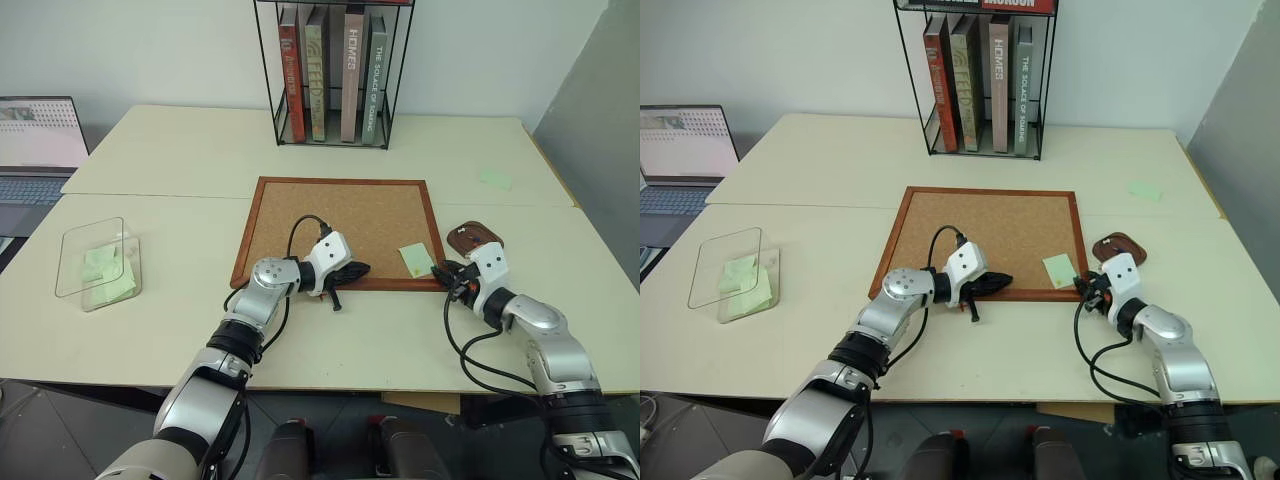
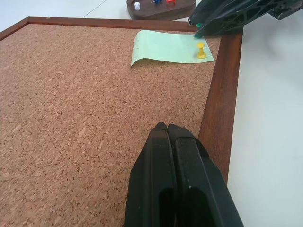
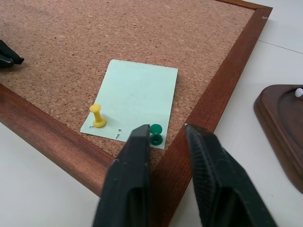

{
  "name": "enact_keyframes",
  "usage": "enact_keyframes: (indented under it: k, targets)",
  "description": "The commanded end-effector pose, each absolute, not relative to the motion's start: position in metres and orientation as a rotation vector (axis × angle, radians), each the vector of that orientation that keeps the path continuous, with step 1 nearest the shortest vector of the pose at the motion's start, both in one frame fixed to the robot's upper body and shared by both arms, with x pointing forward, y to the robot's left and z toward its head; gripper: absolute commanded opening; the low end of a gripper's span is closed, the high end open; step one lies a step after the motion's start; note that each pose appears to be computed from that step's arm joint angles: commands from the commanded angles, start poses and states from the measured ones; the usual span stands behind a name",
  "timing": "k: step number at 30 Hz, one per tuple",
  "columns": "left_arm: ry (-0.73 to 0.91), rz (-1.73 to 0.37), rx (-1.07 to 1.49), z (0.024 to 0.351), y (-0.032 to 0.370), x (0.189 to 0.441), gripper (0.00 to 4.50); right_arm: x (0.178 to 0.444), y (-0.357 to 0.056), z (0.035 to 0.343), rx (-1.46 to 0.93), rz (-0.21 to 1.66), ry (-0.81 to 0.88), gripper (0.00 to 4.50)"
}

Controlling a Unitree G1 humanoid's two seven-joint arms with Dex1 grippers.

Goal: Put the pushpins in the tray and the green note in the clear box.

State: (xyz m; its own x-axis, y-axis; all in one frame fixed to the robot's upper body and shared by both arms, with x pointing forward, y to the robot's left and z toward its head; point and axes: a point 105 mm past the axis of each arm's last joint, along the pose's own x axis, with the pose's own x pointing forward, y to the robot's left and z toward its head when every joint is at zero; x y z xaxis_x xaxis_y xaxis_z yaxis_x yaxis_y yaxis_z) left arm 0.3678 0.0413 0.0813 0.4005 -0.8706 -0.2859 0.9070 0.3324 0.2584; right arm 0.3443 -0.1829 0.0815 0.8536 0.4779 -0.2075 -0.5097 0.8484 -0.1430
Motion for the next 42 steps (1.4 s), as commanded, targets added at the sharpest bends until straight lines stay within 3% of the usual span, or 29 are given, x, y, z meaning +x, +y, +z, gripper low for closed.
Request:
enact_keyframes:
  k: [1,16,22,33,42]
  targets:
    - [0.157,-1.186,0.460,0.067,0.045,0.362,0.00,0.346,-0.183,0.097,-0.207,0.514,0.109,0.17]
    - [0.212,-1.139,0.516,0.056,0.051,0.367,0.00,0.341,-0.175,0.146,-0.198,0.507,-0.055,0.04]
    - [0.213,-1.137,0.515,0.056,0.050,0.368,0.00,0.344,-0.195,0.145,-0.200,0.431,-0.021,0.04]
    - [0.199,-1.141,0.501,0.058,0.047,0.367,0.00,0.391,-0.249,0.120,-0.236,0.164,0.152,0.04]
    - [0.198,-1.125,0.505,0.059,0.052,0.368,0.00,0.409,-0.254,0.113,-0.258,0.135,0.203,1.79]
